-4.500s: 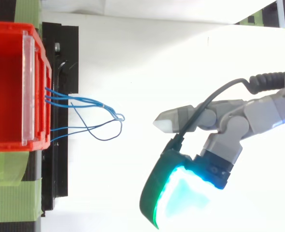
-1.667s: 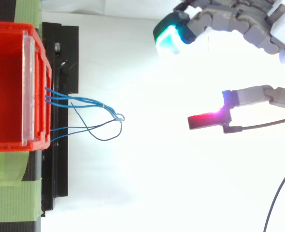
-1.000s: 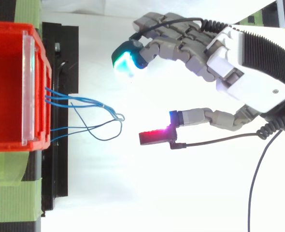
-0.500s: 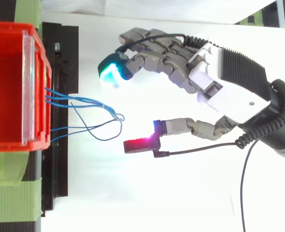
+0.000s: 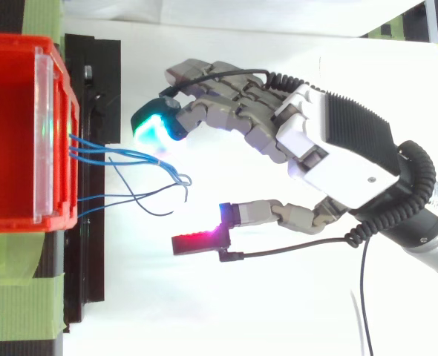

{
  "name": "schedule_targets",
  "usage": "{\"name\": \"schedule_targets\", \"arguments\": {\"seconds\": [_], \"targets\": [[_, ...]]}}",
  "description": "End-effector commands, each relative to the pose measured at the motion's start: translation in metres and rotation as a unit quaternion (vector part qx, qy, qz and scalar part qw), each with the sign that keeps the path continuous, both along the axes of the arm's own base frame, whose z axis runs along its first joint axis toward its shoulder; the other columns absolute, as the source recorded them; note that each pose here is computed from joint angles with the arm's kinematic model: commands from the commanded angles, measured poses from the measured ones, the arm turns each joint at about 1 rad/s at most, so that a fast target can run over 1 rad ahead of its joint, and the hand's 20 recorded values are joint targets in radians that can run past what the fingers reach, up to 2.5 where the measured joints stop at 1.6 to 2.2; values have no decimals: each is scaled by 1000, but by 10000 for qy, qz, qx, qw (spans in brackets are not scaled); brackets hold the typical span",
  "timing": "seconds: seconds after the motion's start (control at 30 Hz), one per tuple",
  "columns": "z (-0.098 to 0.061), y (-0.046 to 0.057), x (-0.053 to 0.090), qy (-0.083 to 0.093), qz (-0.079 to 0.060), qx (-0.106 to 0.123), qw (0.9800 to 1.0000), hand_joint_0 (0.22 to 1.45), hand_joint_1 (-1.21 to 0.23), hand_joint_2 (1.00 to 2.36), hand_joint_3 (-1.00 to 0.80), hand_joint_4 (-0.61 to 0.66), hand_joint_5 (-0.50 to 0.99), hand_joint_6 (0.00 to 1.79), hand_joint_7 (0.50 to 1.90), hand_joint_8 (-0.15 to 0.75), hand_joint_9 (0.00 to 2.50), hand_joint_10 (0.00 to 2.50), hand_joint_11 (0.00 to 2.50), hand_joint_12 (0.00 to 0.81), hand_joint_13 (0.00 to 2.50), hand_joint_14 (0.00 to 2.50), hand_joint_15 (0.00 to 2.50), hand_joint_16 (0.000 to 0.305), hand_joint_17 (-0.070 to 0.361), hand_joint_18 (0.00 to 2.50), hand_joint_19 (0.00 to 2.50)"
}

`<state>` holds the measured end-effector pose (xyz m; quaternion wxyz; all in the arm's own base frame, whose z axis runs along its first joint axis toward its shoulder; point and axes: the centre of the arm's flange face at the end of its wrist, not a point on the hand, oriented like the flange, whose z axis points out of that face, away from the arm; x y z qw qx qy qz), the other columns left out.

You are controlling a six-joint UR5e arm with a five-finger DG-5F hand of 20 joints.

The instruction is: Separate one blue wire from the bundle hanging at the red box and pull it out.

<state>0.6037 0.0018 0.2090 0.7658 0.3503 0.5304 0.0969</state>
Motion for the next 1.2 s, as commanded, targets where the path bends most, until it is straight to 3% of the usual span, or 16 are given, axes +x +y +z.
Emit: {"name": "schedule_targets", "arguments": {"seconds": [0.0,0.37,0.9,1.17], "targets": [[1,2,4,-99,0,36,9999,534,-618,1000,-500,335,-170,503,848,327,366,0,0,394,285,4,168,57,128,314,119],[14,5,14,-343,14,199,9992,538,-623,1000,-500,340,-165,503,876,326,369,1,0,394,297,4,160,56,126,334,118],[14,6,14,-370,34,250,9990,552,-660,1000,-500,353,-146,503,985,330,407,0,16,394,330,5,171,54,122,371,131],[13,5,14,-349,34,242,9991,562,-677,1000,-500,331,-123,502,1128,339,459,0,62,395,377,6,187,52,118,455,156]]}}
